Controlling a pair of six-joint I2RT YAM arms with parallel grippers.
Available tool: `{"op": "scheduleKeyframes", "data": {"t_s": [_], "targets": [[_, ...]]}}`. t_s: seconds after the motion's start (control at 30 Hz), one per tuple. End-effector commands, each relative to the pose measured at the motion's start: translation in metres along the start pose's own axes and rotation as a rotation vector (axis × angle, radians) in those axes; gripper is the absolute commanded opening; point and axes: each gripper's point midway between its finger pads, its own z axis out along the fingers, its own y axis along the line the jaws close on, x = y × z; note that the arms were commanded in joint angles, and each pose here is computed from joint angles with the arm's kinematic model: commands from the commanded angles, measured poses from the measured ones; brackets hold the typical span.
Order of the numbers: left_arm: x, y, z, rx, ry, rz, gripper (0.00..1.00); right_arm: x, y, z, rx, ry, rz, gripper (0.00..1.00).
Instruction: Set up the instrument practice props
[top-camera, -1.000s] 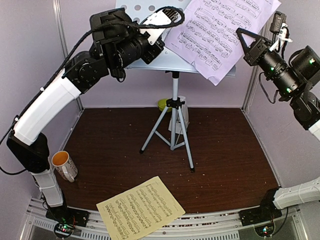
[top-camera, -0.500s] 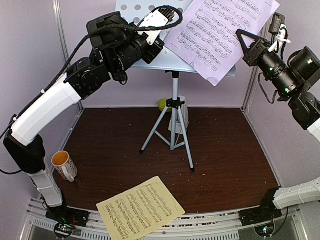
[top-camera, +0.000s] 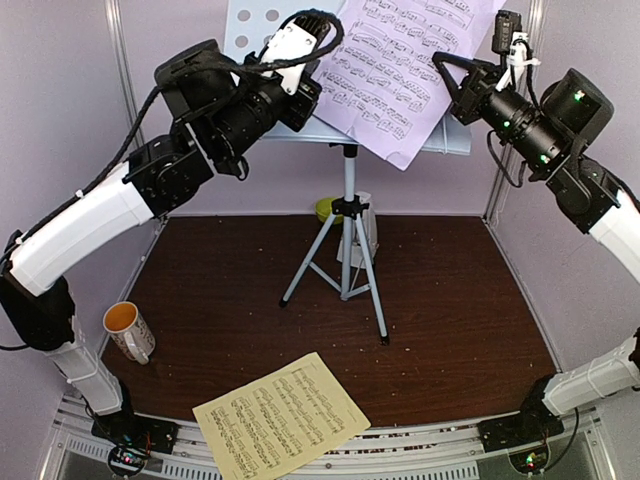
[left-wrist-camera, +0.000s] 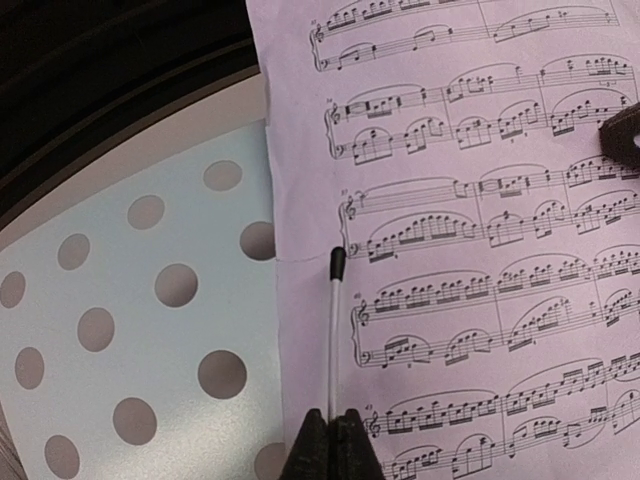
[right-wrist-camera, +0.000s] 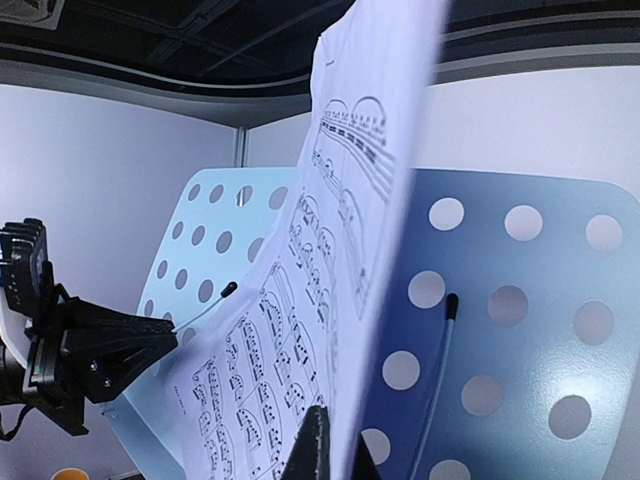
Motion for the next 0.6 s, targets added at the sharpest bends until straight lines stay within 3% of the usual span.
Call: {"op": "scheduleKeyframes", "data": {"t_s": [0.0,0.57], "targets": [[-0.038,0.038,-0.015,-0.084,-0.150,-0.114,0.00,-0.017,0.011,0.005,-0.069,-0.047,-0.101,0.00],[-0.039,0.034,-0.025,-0.078,-0.220,-0.127,0.00,-0.012,0.054,0.063,-0.379,-0.104,-0.321,0.00]]}}
